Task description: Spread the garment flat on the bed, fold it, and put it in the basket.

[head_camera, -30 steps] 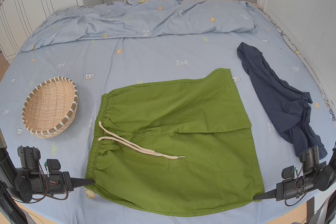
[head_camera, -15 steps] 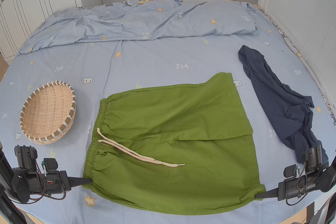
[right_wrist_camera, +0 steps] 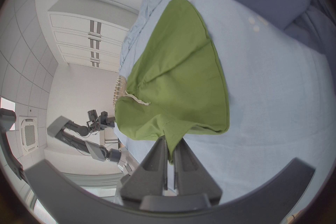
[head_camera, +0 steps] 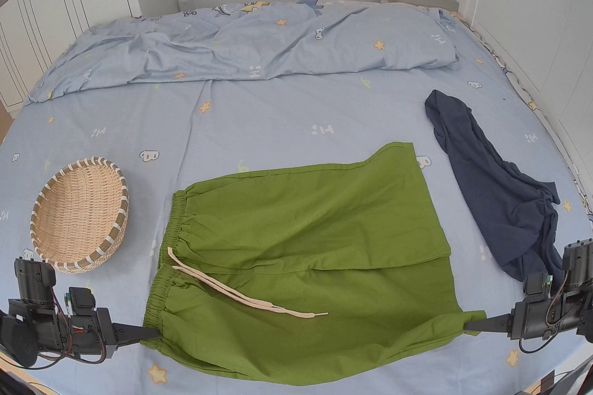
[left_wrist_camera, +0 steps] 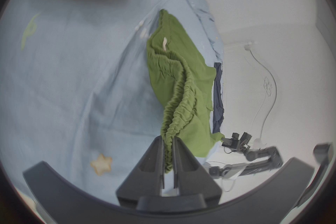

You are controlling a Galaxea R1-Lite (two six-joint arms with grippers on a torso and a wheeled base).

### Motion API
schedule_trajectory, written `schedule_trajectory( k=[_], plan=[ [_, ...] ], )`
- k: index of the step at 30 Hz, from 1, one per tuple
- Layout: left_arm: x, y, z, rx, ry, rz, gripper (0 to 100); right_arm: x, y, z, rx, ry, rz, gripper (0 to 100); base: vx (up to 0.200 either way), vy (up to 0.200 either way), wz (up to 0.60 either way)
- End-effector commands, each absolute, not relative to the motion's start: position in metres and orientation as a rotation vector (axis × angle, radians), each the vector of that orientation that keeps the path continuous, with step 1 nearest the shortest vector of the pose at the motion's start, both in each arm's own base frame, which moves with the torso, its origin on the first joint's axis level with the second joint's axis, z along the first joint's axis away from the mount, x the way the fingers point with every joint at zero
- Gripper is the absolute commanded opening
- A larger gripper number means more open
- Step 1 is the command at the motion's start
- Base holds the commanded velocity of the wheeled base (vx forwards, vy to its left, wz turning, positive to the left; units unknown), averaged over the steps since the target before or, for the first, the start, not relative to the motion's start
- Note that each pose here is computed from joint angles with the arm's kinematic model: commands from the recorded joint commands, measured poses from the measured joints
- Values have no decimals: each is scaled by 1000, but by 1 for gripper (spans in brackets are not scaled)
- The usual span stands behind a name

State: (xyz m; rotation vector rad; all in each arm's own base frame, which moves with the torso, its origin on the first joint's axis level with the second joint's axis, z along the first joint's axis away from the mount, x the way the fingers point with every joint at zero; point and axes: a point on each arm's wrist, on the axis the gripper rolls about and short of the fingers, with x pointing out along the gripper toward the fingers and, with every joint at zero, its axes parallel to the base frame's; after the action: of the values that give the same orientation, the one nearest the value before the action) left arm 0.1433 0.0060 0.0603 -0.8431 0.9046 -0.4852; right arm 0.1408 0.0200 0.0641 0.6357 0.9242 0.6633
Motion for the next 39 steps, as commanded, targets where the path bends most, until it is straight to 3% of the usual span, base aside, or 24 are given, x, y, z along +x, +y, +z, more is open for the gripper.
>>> schedule_trajectory(
  k=[1,5,11,19,39],
  plan=[
    [124,-17,158,-963,859,-580,0,135,24,144,631,779,710,0,0,0,0],
    [125,-23,200,-966,953,-590,0,140,25,180,583,777,729,0,0,0,0],
    [146,-23,213,-962,962,-579,0,161,24,197,580,750,725,0,0,0,0],
    [188,-16,206,-1010,1015,-499,0,198,17,210,589,724,687,0,0,0,0],
    [225,7,192,-1103,1076,-361,0,282,14,228,591,704,681,0,0,0,0]
  ],
)
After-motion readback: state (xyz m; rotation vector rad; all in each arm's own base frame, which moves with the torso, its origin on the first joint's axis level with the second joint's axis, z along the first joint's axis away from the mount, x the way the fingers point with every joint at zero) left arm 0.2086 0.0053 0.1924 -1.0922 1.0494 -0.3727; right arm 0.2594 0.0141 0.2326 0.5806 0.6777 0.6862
